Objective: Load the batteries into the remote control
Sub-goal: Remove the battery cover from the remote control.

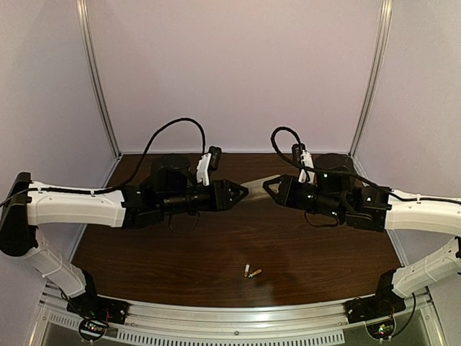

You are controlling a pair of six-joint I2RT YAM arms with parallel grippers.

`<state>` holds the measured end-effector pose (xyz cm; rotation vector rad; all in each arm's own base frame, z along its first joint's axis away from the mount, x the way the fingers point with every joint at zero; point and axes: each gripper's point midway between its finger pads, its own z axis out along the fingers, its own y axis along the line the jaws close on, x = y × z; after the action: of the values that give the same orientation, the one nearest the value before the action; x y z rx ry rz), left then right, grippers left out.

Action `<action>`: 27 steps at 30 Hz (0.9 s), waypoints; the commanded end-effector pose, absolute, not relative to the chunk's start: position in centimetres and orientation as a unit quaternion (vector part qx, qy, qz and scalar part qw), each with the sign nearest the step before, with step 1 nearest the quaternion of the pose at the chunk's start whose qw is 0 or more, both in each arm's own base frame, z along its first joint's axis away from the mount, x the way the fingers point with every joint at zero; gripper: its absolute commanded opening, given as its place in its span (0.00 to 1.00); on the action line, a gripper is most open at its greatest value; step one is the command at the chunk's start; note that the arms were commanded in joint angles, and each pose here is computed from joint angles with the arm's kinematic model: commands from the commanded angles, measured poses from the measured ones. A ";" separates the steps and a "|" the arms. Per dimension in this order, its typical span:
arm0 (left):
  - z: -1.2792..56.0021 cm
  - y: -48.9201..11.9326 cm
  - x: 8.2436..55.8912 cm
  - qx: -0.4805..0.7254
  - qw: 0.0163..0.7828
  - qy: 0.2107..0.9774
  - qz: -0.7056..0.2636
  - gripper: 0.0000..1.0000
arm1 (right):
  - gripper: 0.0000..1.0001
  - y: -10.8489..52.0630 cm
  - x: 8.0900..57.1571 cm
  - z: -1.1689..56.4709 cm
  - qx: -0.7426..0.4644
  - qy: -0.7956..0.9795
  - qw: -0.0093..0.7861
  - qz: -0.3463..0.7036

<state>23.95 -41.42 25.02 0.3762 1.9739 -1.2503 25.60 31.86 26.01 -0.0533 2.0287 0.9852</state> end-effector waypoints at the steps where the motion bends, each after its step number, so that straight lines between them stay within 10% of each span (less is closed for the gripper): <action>1: 22.9 -40.8 25.3 0.125 0.376 0.806 -0.439 0.37 | 0.00 32.4 24.9 27.4 -0.022 0.793 0.425 0.436; 27: 25.6 -39.6 25.1 0.141 0.418 0.774 -0.453 0.35 | 0.00 32.3 22.8 28.1 -0.068 0.778 0.413 0.468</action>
<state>25.60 -38.99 22.81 0.3115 2.0470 -1.0655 22.96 31.80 29.12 -0.1450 1.9408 1.1675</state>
